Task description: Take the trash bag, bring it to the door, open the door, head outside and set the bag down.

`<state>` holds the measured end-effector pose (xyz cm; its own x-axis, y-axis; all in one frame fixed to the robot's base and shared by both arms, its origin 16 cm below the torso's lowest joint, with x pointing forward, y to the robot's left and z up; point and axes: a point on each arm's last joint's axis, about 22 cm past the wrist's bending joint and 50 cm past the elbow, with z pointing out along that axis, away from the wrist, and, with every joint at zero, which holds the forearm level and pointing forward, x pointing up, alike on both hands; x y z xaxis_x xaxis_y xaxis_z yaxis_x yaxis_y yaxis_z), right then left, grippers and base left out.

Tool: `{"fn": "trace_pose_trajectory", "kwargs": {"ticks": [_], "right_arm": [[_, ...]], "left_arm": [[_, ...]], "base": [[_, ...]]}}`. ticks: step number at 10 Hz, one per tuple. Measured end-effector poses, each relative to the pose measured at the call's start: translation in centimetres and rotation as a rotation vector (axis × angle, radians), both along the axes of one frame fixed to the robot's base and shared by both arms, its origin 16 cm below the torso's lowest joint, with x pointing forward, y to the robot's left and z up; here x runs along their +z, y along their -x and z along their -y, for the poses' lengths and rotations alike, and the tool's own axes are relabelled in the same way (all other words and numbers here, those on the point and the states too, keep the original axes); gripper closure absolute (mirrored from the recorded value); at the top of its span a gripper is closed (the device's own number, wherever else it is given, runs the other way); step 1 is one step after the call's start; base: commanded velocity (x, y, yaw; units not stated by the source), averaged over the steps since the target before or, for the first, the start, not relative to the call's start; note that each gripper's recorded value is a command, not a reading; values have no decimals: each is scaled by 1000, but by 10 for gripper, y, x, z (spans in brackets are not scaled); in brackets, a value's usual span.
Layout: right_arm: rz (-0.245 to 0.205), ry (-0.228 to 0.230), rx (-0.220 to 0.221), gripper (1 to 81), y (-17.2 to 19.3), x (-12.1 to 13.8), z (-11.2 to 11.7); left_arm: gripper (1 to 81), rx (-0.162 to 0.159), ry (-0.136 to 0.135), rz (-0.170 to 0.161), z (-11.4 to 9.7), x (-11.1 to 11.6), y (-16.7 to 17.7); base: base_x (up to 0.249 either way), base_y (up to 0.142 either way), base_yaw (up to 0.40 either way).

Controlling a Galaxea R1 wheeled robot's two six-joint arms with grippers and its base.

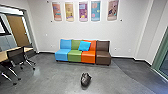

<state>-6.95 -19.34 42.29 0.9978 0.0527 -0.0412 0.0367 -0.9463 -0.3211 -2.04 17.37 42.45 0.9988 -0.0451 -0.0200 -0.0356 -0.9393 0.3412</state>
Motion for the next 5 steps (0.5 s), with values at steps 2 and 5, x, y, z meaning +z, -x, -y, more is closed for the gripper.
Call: {"fn": "trace_pose_trajectory", "kwargs": {"ticks": [2, 5], "right_arm": [[0, 4, 1, 10, -2, 0, 3], [-6, 6, 2, 10, 3, 0, 5]], "left_arm": [[10, -1, 6, -7, 4, 0, 4], [10, -1, 2, -10, 1, 0, 7]], "base": [[135, 0, 0], [135, 0, 0]]}}
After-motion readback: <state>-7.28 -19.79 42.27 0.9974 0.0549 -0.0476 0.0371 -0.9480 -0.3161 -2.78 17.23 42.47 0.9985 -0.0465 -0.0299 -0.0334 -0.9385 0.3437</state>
